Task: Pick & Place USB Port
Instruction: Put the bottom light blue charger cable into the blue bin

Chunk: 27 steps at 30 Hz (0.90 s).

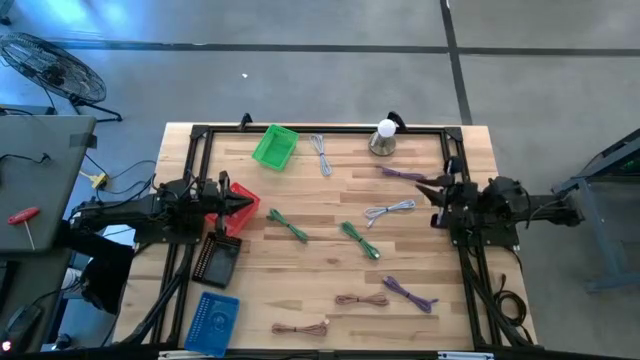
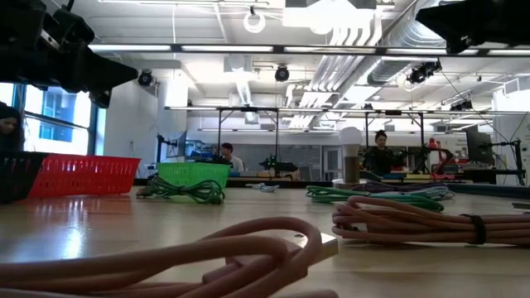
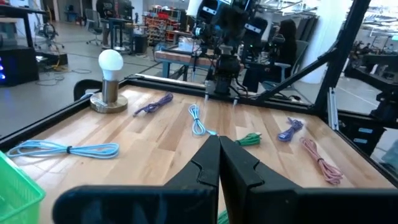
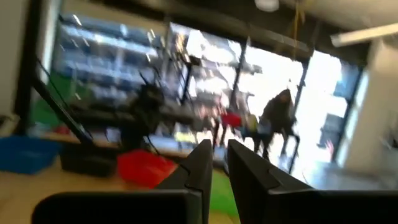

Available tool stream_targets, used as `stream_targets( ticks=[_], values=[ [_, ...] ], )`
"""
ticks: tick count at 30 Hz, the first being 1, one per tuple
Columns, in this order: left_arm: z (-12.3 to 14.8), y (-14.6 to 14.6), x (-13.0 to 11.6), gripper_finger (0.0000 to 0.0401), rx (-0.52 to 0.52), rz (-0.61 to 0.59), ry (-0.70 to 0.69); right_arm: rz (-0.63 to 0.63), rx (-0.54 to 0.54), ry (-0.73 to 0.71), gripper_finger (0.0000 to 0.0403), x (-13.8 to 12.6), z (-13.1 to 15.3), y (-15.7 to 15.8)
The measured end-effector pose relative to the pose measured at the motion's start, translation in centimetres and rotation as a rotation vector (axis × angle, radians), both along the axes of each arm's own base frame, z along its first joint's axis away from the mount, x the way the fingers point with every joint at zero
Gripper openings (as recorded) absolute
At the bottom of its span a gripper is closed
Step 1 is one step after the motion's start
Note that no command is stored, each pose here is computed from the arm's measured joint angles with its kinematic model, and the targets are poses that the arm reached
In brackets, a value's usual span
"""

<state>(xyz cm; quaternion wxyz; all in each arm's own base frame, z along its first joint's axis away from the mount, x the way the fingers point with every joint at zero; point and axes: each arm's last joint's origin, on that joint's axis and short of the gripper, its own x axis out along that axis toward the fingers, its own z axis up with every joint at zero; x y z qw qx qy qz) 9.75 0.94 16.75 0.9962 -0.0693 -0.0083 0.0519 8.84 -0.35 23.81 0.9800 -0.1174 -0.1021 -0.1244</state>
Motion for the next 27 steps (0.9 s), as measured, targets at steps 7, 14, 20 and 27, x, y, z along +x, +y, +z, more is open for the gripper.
stream_targets(
  ticks=[7,14,20,27],
  values=[
    [0.0,0.0,0.0,0.0000,0.097,0.005,0.007,-0.151,0.055,0.128,0.0048,1.6,4.0,-0.4],
    [0.8,0.3,-0.2,0.0000,0.094,0.111,-0.026,-0.145,0.057,0.216,0.0048,3.6,7.6,-0.2],
    [3.2,0.1,-0.7,0.0000,0.254,0.081,-0.093,-0.058,0.067,0.417,0.0032,4.9,10.0,0.1],
    [5.0,0.1,-1.2,0.0000,0.308,0.084,-0.136,-0.025,0.086,0.534,0.0008,7.1,11.7,0.3]
  ],
)
